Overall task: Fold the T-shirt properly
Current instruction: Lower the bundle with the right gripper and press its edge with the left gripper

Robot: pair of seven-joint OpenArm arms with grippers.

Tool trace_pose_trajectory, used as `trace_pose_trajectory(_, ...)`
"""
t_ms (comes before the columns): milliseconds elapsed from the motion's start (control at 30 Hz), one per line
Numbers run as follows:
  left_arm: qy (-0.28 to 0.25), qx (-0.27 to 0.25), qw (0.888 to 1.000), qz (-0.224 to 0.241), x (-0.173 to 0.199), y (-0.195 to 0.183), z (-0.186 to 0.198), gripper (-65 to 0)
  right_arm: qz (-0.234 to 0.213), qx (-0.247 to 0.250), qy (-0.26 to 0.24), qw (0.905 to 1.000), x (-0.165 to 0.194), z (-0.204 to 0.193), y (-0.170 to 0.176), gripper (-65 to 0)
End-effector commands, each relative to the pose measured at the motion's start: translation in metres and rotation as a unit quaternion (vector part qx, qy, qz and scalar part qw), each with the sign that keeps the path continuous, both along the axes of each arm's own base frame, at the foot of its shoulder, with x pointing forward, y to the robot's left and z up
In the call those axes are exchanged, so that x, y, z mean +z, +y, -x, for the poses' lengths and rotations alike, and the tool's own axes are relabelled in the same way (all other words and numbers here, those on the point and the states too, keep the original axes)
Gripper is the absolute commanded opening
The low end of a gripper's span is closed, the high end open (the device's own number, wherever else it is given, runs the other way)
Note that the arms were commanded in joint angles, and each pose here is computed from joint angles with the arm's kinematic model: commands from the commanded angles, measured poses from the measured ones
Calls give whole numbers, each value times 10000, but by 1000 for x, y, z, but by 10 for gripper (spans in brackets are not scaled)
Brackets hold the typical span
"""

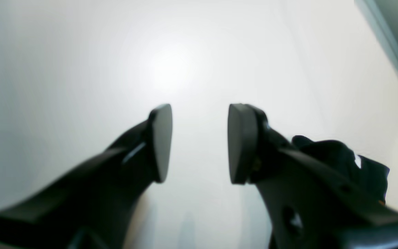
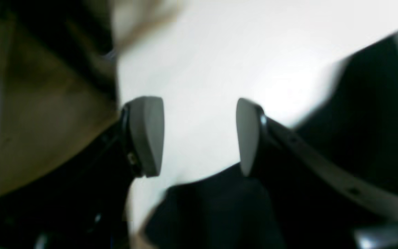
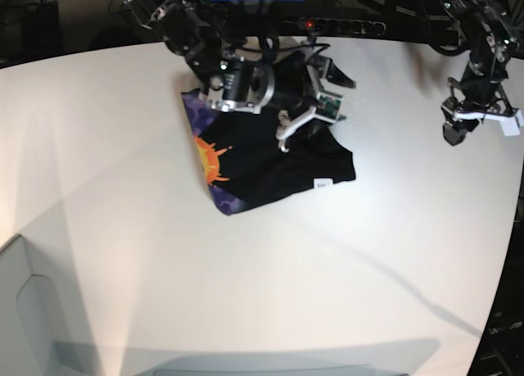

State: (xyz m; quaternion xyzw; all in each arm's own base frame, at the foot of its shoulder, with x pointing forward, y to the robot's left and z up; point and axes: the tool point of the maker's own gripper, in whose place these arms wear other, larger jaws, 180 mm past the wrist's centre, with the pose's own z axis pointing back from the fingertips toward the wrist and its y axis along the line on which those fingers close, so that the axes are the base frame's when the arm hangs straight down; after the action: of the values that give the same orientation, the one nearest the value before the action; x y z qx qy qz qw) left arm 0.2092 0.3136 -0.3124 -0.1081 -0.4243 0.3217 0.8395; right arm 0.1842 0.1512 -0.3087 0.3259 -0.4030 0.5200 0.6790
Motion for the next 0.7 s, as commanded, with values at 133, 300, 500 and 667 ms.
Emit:
trace_pose_trajectory(133,-79,-7,9994,329,-5,-20,2,-302,-136,-860,-446,9952,25,-52,-48,-313)
trace_pose_trajectory(300,-2,-520,9951,839,-23,-77,-9,-274,109,-1760,-546,9828,20,-92,-107,-313)
trace_pose_trajectory(500,-181,-1428,9814,1270,-20,-151,-41,-275,303,-2405,-596,9683,17,-113,-155,-313)
trace_pose_trajectory(667,-353,-1716,9739,1445,-14,-176,-64,-275,368,-2721,-575,9599,15,-119,-177,-313)
